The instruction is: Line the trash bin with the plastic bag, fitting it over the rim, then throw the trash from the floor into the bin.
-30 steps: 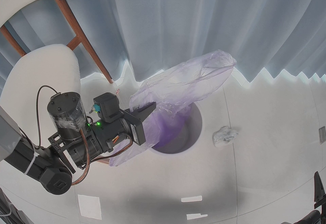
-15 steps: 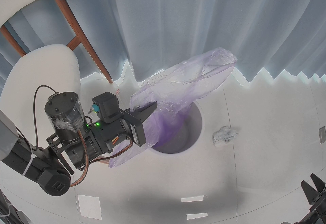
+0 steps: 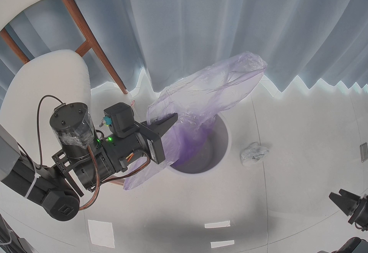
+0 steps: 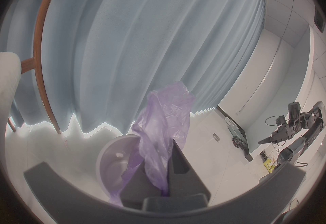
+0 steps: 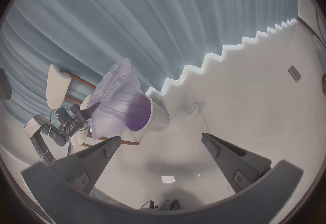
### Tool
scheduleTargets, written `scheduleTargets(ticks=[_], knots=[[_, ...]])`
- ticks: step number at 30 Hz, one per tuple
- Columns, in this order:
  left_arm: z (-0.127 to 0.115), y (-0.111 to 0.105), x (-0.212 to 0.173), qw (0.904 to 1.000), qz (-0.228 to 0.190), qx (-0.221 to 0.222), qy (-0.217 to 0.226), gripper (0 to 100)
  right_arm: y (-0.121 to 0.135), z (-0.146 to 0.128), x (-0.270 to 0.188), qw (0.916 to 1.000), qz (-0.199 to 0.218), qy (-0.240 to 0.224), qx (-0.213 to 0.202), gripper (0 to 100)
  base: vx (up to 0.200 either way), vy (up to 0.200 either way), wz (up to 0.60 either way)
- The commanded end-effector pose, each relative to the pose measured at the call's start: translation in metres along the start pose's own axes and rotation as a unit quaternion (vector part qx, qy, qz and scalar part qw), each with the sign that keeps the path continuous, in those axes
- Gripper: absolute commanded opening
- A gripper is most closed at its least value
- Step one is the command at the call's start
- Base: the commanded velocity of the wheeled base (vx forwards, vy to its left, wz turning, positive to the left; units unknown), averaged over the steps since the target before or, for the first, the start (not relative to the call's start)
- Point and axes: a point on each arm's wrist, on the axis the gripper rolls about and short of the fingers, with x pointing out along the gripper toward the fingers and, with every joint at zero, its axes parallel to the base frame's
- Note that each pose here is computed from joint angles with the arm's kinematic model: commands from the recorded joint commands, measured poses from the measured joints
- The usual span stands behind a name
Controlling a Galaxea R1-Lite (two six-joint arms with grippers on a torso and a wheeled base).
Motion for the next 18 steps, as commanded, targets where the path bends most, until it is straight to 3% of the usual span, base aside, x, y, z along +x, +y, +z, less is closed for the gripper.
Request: scheduleTargets(ticks=[1, 8, 14, 18], knots=[[-0.001, 0.001, 0.001, 1.0000, 0.001, 0.000, 0.002, 0, 0.001, 0.022, 0.045, 0.9985, -0.023, 0.047, 0.014, 100, 0.000, 0.000, 0.00], [-0.001, 0.001, 0.001, 1.0000, 0.002, 0.000, 0.002, 0, -0.017, 0.029, 0.099, 0.9921, -0.072, 0.102, -0.013, 100, 0.000, 0.000, 0.00], [0.000, 0.003, 0.000, 1.0000, 0.004, 0.001, 0.001, 0, -0.032, 0.028, 0.130, 0.9891, -0.093, 0.113, -0.017, 100, 0.000, 0.000, 0.00], [0.000, 0.003, 0.000, 1.0000, 0.006, 0.002, 0.001, 0, -0.044, 0.035, 0.159, 0.9913, -0.095, 0.090, -0.015, 100, 0.000, 0.000, 0.00]])
